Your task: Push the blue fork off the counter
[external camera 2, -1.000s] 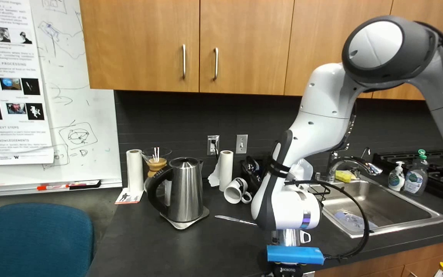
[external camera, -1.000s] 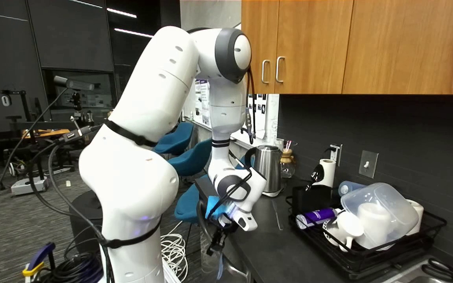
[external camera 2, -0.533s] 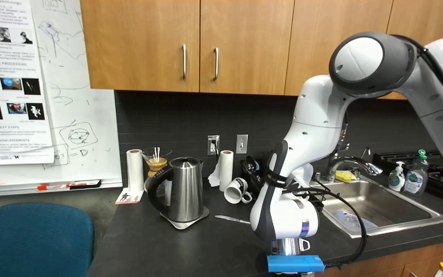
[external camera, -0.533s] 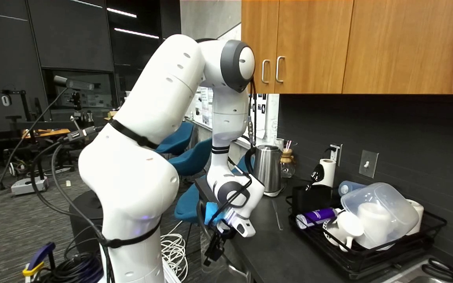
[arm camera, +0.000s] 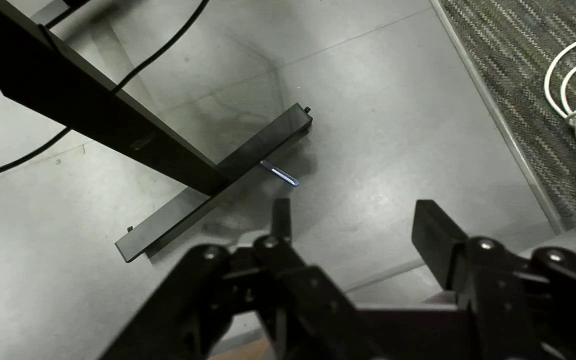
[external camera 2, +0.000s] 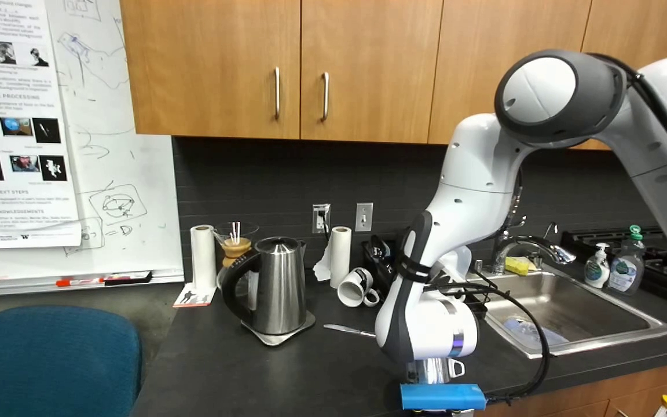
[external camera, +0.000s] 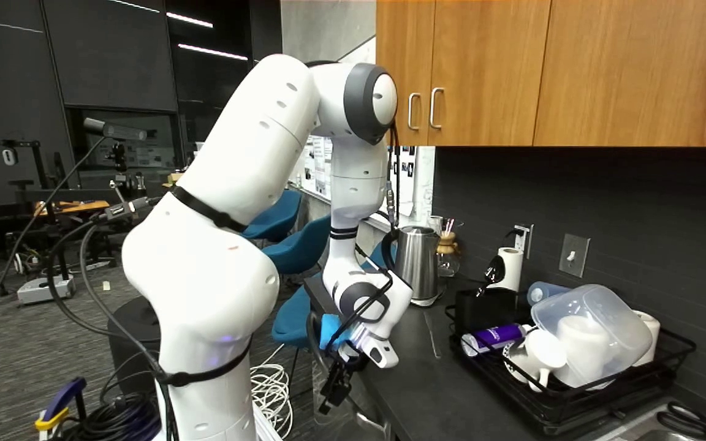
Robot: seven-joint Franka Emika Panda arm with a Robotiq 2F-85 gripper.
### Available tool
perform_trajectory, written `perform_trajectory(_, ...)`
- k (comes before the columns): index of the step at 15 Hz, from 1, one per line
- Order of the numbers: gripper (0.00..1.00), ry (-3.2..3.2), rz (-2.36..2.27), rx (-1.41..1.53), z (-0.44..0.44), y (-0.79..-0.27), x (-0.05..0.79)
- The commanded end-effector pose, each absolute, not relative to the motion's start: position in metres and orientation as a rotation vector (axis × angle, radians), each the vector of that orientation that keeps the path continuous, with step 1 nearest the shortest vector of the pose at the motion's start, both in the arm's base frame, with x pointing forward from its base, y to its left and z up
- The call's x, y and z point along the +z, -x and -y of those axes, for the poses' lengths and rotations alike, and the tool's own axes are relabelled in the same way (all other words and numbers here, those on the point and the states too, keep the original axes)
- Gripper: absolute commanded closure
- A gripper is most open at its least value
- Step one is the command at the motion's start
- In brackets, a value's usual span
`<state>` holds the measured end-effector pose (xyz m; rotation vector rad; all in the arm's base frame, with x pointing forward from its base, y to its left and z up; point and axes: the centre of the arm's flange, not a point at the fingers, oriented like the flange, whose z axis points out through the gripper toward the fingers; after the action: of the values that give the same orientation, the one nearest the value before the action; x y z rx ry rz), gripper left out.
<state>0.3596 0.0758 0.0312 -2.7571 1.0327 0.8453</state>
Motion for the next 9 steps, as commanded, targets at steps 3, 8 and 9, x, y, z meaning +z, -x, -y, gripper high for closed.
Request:
perform_trajectory(3, 0.00, 2.808, -0.974, 0.747, -0.081, -0.380, 0.060)
perform_trajectory(8, 0.00, 2.863, -0.918, 0.650, -0.083, -0.393, 0.089)
perform_trajectory(9, 0.00, 2.870, -0.908, 0.633, -0.084, -0.393, 0.094)
